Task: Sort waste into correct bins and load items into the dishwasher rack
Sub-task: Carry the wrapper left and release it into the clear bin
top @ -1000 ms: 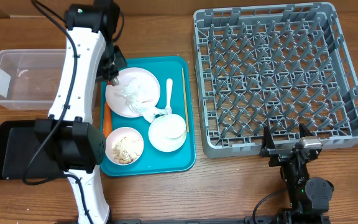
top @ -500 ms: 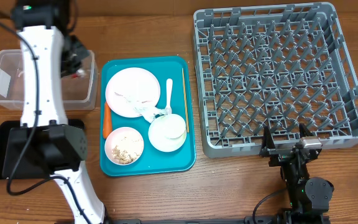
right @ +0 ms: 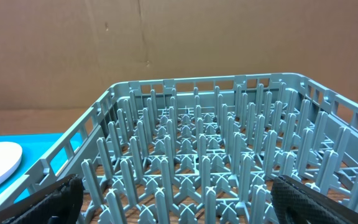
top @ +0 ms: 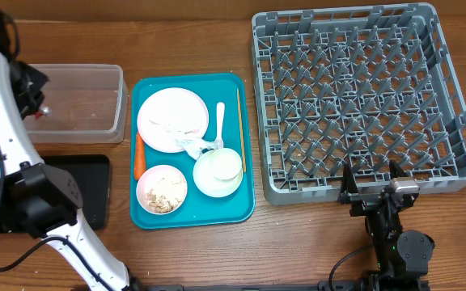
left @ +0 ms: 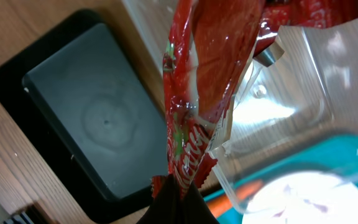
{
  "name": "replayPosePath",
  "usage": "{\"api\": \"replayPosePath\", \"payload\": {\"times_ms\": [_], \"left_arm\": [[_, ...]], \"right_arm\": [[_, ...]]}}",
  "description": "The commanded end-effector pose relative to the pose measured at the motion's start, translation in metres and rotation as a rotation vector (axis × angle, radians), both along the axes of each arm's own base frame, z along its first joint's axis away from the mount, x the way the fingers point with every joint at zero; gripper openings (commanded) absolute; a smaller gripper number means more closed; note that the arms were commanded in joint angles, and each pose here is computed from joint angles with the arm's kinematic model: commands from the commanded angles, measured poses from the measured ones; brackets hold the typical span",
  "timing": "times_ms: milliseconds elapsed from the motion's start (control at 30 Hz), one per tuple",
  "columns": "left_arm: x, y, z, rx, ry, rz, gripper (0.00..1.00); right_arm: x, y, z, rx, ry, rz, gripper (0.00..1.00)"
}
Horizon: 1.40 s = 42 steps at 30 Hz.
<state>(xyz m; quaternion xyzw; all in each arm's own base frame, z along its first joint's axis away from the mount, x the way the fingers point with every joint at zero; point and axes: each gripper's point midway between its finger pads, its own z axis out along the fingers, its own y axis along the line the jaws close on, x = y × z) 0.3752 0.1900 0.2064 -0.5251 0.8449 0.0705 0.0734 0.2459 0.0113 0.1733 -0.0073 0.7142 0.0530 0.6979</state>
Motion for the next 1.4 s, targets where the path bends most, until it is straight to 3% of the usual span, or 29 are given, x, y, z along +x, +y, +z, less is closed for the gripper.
{"api": "replayPosePath", "payload": {"times_ms": [0, 167, 567, 1000, 1200, 1300, 1367], "left_arm": [[-0.004, 0.012, -0.007, -0.015, -0.019, 0.084, 0.04], [0.006, 0.014, -0.031, -0.074, -0.046, 0.095, 0.04], [0.024, 0.029, -0.074, -0.076, -0.108, 0.161, 0.04], [0.015, 0.055, -0.108, -0.072, -0.127, 0.251, 0.04], [0.013, 0.058, -0.111, -0.069, -0.128, 0.256, 0.2], [0.014, 0.058, -0.111, -0.068, -0.125, 0.235, 0.5], [0.015, 0.058, -0.109, -0.065, -0.124, 0.19, 0.58]], "right_arm": [[0.0, -0.003, -0.001, 0.004, -0.007, -0.013, 1.0], [0.0, -0.003, -0.001, 0.004, -0.006, -0.013, 1.0], [0.0, -0.003, -0.001, 0.003, -0.006, -0.013, 1.0], [0.0, -0.003, -0.001, 0.004, -0.006, -0.013, 1.0], [0.0, -0.003, -0.001, 0.004, -0.006, -0.013, 1.0], [0.0, -0.003, -0.001, 0.004, -0.007, -0.013, 1.0], [0.0, -0.003, -0.001, 0.003, -0.006, -0.013, 1.0]]}}
